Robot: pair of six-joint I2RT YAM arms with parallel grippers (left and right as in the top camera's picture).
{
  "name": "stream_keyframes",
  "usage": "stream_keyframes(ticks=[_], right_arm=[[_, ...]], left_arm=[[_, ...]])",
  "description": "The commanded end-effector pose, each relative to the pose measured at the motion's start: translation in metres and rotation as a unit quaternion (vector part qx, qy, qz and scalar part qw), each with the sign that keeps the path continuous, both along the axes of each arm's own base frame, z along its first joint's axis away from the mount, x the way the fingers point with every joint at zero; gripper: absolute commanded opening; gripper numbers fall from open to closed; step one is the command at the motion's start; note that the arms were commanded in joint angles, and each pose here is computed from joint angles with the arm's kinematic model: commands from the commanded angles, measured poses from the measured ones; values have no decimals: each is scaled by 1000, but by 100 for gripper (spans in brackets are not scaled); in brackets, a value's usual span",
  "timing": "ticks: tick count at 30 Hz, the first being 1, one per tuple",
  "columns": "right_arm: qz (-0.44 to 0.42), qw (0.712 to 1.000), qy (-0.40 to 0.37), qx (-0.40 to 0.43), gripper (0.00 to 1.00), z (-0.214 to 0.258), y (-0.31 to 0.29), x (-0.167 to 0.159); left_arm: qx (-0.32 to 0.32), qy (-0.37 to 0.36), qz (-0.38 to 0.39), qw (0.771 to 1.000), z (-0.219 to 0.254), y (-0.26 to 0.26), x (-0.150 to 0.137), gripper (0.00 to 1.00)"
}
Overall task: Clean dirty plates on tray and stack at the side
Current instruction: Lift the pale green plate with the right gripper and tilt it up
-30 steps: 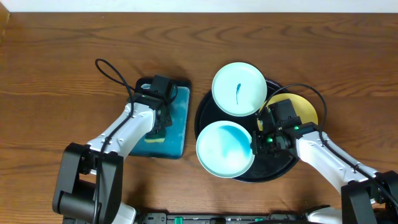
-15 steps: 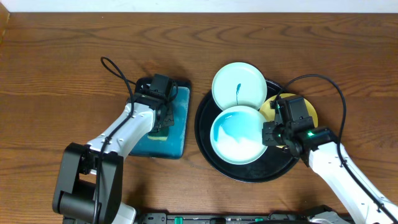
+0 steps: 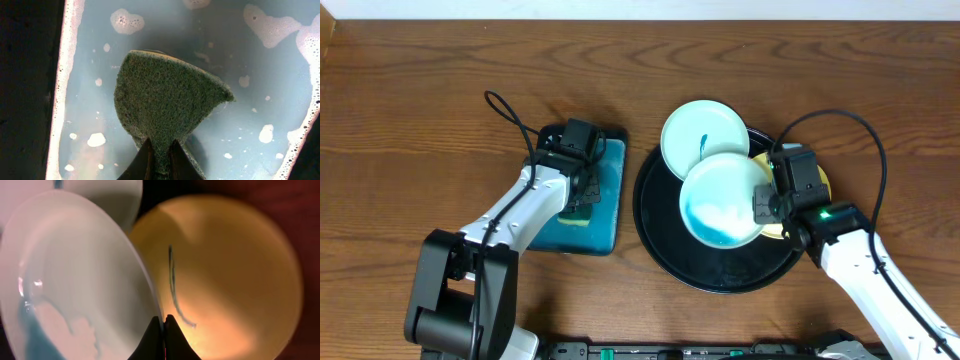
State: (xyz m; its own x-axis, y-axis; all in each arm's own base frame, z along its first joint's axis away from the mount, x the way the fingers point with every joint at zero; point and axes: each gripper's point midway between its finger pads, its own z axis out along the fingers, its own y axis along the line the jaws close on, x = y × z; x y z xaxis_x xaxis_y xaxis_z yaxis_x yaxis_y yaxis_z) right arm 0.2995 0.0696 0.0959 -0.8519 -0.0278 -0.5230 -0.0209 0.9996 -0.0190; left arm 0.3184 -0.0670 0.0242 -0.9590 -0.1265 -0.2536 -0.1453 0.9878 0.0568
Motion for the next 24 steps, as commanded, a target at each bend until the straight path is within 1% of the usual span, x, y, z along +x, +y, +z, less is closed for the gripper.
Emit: stream_keyframes(ticks=[1, 5, 6, 10, 16, 21, 24], right_arm=[[28, 997, -52, -46, 1, 33, 4, 16], [59, 988, -80, -115, 1, 49, 9, 19], [69, 982, -93, -152, 1, 54, 12, 18], [84, 965, -125, -215, 1, 68, 21, 15], [142, 932, -171, -287, 1, 87, 49, 9], [173, 901, -206, -341, 1, 104, 69, -2], [178, 888, -219, -364, 1, 111, 74, -6]], left_arm=[[-1, 10, -5, 1000, -6, 1, -5, 8], [-1, 10, -6, 1000, -6, 1, -5, 8], [-2, 11, -12, 1000, -6, 0, -5, 8], [-3, 13, -19, 1000, -6, -1, -6, 8], [-3, 12, -19, 1000, -6, -1, -6, 8], [-3, 12, -19, 1000, -6, -1, -6, 8], [-3, 13, -19, 1000, -6, -1, -6, 8]])
